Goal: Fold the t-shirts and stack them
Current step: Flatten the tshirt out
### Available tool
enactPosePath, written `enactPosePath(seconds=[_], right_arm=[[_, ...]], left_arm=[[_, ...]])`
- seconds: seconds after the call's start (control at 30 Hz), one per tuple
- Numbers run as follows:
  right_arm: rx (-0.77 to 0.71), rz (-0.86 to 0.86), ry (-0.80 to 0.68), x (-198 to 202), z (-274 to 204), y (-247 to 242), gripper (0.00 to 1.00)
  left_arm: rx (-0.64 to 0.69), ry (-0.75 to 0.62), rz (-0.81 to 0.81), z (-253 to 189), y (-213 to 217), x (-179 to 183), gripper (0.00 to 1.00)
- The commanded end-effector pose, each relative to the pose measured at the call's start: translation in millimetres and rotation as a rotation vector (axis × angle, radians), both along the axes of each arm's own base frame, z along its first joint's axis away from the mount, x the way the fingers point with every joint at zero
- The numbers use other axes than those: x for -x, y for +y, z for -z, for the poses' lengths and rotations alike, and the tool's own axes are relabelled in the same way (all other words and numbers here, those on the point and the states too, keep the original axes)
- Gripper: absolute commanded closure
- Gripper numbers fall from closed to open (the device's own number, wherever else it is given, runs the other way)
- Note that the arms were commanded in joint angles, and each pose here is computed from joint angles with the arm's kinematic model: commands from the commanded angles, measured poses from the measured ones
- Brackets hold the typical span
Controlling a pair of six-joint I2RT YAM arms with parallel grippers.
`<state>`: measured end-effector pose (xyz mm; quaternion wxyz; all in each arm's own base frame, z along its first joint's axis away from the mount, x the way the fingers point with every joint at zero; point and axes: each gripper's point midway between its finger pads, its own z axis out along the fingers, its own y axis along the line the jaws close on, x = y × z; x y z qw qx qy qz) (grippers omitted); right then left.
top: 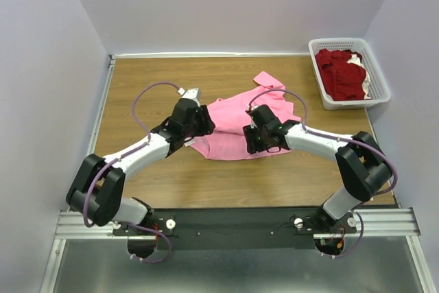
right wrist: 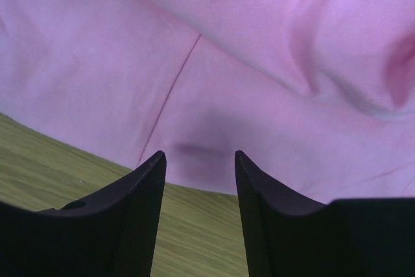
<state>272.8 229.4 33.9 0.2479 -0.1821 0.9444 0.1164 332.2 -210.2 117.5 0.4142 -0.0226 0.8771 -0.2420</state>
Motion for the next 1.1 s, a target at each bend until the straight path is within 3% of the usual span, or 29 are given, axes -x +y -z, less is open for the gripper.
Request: enactPosePath(seconds=[0.0, 0.2, 0.43, 0.7, 0.87, 1.07], right_arm=[[0.022, 0.003, -0.024, -3, -4, -7, 0.47], [0.035, 0.074, -0.120, -18, -29, -19, 0.47], [0.020, 0.231, -0.176, -50, -49, -55, 0.46], [-0.064, 0.295, -0.123, -93, -41, -56, 0.46], [-0.114, 0.441, -0.081, -130, -21, -89, 0.46], [-0.182, 0.635, 0.069, -153, 28, -139, 0.49]], left_arm=[[-0.041, 0.090, 0.094, 15, -23, 21, 0.47], [-0.123, 0.205, 0.231, 49, -45, 53, 0.47], [-0.258, 0.331, 0.309, 92, -41, 60, 0.48], [-0.517, 0.424, 0.255, 120, 11, 63, 0.51], [-0.521, 0.424, 0.162, 112, 46, 52, 0.52], [-0.491, 0.414, 0.050, 100, 88, 24, 0.55]])
